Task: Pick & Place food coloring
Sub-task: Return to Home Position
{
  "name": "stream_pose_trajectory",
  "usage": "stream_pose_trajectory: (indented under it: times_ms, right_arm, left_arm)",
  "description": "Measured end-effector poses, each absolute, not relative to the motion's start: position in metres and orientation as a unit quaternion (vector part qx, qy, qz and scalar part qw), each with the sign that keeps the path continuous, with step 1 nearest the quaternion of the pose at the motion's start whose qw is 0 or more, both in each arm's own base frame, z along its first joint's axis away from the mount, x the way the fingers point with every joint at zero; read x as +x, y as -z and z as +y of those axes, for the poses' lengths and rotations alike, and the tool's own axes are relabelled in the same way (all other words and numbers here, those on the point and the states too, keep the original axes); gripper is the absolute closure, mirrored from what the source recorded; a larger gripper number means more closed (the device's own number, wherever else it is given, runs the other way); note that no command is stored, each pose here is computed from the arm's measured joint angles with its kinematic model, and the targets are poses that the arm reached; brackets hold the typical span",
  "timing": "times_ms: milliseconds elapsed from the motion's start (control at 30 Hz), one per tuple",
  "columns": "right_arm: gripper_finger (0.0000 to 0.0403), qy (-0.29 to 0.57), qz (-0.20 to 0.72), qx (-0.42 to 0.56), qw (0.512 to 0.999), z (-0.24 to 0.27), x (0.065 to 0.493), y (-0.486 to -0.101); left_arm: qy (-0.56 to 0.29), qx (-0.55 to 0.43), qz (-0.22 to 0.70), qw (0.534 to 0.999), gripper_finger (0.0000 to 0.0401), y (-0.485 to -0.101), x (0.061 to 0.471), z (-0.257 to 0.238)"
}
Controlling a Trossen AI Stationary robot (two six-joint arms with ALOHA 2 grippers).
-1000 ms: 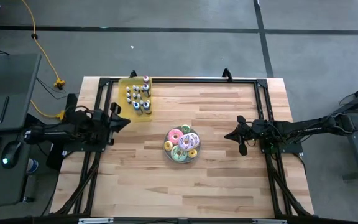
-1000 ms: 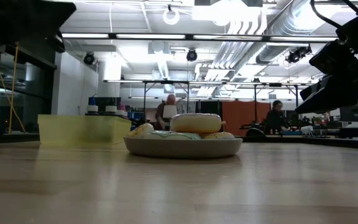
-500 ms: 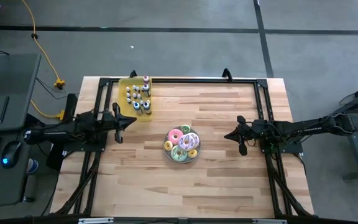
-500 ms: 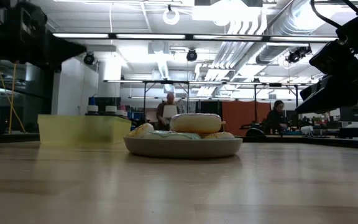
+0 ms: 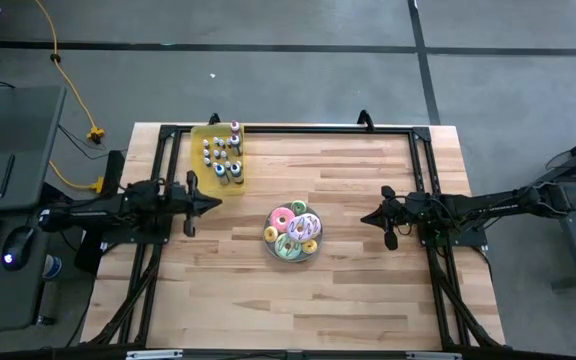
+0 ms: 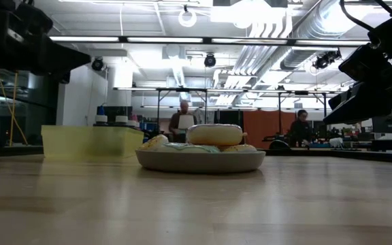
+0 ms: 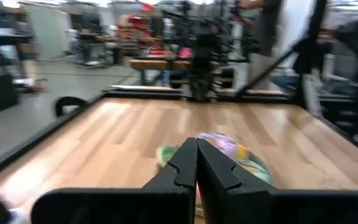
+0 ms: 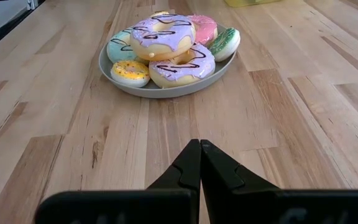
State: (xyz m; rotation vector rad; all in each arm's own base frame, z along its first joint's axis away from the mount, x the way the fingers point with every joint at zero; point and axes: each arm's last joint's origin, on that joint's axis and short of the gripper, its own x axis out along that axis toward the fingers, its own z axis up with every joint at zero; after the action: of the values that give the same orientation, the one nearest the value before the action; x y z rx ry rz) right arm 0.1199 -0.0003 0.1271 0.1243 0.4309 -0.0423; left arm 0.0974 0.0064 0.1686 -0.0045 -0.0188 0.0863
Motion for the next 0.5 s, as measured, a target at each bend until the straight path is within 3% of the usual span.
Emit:
stream_pose_trajectory:
  times_ms: [500]
  right_arm:
    - [0.0402, 0.021, 0.214, 0.062, 0.975, -0.0003, 0.1198, -0.1270]
  left_arm:
    - [-0.024, -0.002, -0.008, 1.000, 0.0401, -0.1682, 0.0974, 0.0054]
